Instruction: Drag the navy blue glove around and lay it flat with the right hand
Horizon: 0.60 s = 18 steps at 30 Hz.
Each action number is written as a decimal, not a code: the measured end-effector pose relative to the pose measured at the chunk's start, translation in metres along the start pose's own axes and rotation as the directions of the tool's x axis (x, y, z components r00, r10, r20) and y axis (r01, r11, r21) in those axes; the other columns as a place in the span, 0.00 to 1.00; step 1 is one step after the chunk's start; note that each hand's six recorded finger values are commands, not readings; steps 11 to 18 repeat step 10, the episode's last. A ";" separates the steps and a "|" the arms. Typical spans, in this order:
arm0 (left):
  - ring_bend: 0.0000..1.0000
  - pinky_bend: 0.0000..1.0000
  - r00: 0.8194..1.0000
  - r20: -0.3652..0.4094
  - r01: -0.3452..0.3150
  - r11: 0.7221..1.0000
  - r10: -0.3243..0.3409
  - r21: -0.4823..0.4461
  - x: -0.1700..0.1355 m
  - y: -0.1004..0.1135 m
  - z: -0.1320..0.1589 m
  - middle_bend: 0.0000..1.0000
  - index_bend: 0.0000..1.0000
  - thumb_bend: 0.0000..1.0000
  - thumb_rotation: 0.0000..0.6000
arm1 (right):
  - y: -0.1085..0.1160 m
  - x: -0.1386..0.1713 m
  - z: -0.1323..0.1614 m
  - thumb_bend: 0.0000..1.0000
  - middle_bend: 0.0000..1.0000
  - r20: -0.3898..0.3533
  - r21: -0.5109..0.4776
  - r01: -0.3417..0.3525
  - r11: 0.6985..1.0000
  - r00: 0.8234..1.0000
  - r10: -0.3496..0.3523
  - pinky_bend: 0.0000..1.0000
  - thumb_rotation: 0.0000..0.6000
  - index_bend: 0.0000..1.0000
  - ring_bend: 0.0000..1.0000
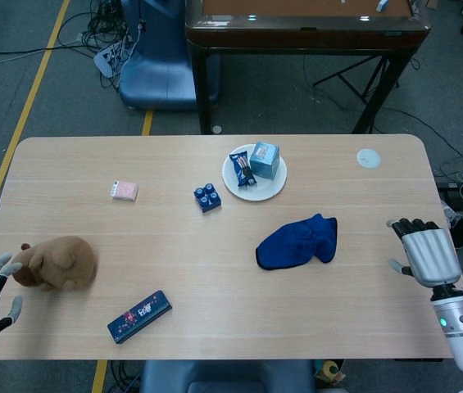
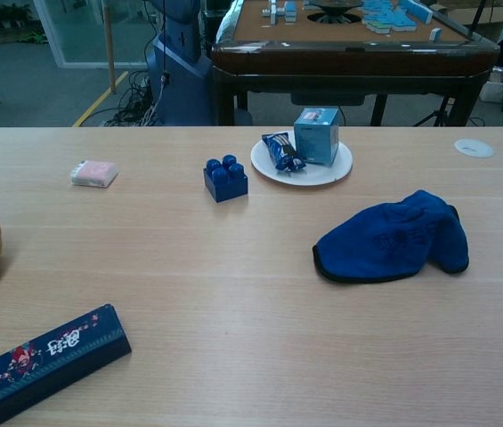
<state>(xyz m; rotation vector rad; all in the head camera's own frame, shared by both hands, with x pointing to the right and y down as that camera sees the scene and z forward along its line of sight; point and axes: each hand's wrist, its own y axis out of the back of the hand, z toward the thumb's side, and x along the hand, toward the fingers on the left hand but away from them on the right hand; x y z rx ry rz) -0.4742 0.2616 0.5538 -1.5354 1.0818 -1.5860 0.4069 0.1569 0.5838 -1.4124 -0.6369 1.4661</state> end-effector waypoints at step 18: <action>0.19 0.17 1.000 0.011 0.006 1.000 -0.006 -0.001 0.001 -0.002 0.004 0.13 0.23 0.41 1.00 | -0.010 0.032 -0.010 0.17 0.42 0.023 -0.033 -0.018 0.999 1.000 0.019 0.48 1.00 0.35 0.41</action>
